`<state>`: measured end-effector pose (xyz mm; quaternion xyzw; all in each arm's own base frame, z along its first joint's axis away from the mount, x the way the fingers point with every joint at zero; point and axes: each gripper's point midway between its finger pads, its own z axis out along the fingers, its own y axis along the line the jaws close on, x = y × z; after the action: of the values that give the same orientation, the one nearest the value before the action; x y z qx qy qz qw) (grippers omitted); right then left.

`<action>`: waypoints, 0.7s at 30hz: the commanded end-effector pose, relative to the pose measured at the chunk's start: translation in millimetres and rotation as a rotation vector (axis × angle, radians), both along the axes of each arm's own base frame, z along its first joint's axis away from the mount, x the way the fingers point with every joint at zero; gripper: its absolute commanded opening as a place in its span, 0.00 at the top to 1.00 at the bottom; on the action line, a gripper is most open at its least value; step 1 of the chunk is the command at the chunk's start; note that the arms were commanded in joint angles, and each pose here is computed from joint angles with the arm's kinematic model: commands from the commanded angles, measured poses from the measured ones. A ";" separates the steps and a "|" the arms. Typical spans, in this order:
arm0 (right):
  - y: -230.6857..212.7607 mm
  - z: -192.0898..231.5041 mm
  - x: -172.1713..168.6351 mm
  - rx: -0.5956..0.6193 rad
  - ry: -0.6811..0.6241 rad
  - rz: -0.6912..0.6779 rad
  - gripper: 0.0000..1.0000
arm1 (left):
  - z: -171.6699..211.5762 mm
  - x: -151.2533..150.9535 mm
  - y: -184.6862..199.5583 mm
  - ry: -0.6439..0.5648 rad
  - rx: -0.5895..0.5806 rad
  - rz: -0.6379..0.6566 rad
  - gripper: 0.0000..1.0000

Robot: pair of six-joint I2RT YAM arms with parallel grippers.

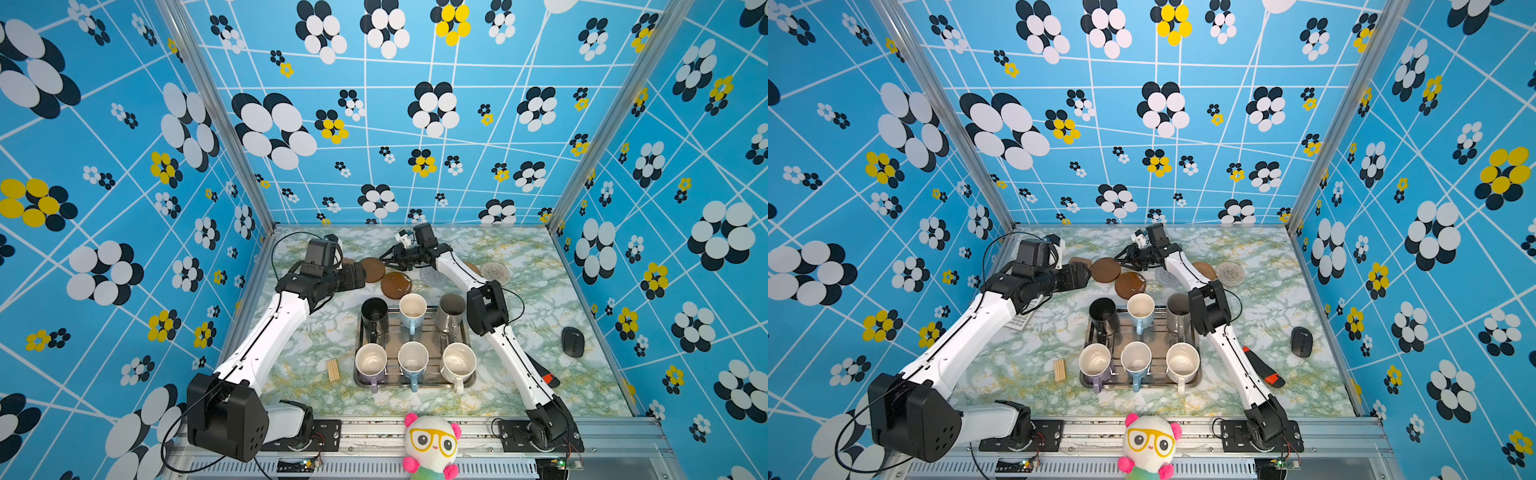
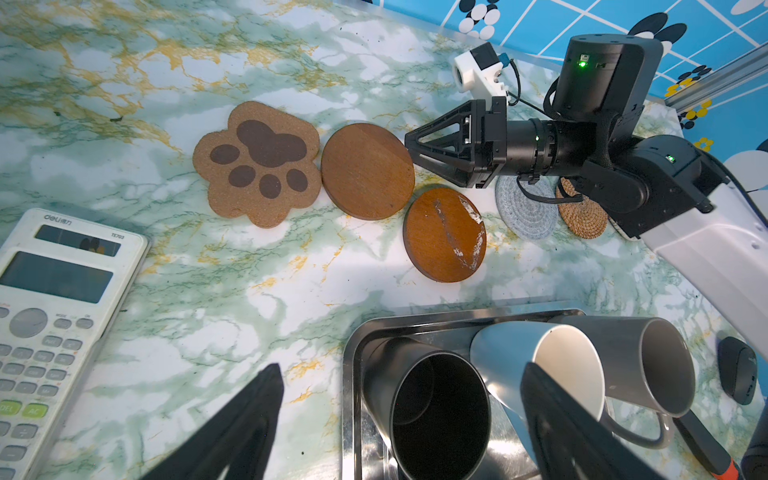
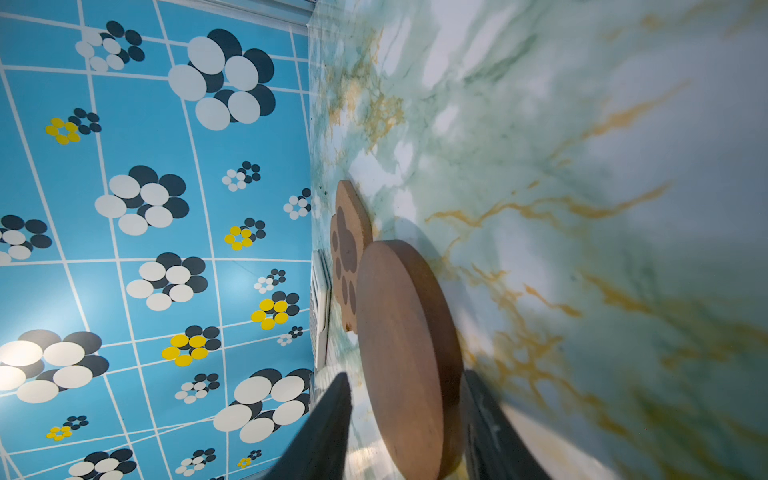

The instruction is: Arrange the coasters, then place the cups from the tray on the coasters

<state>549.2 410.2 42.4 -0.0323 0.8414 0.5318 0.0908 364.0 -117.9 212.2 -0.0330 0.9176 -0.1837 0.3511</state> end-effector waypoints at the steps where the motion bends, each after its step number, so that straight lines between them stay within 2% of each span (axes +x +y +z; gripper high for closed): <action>1: -21.6 32.7 11.9 -0.009 -0.013 -0.040 0.54 | 5.0 4.9 -6.1 -0.013 -0.020 -0.015 0.10; 7: -51.6 107.7 28.6 0.017 -0.135 -0.081 0.54 | 0.2 26.1 -18.0 0.024 -0.007 -0.063 0.10; 11: -70.7 135.4 20.8 -0.051 -0.197 -0.073 0.53 | -10.9 44.9 -26.2 0.084 0.037 -0.107 0.11; 13: -80.8 138.1 11.7 -0.123 -0.217 -0.058 0.53 | -18.2 55.0 -31.5 0.113 0.056 -0.133 0.11; 18: -131.9 120.9 -11.5 -0.468 -0.250 -0.055 0.57 | -42.1 80.6 -44.4 0.189 0.087 -0.179 0.12; 21: -152.6 112.5 -25.4 -0.589 -0.250 -0.039 0.58 | -56.3 93.7 -52.1 0.230 0.106 -0.208 0.14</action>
<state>548.7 291.7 194.3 -0.0829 0.8976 0.3660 0.2312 460.4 -162.3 170.0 0.0318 0.9491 -0.1703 0.2629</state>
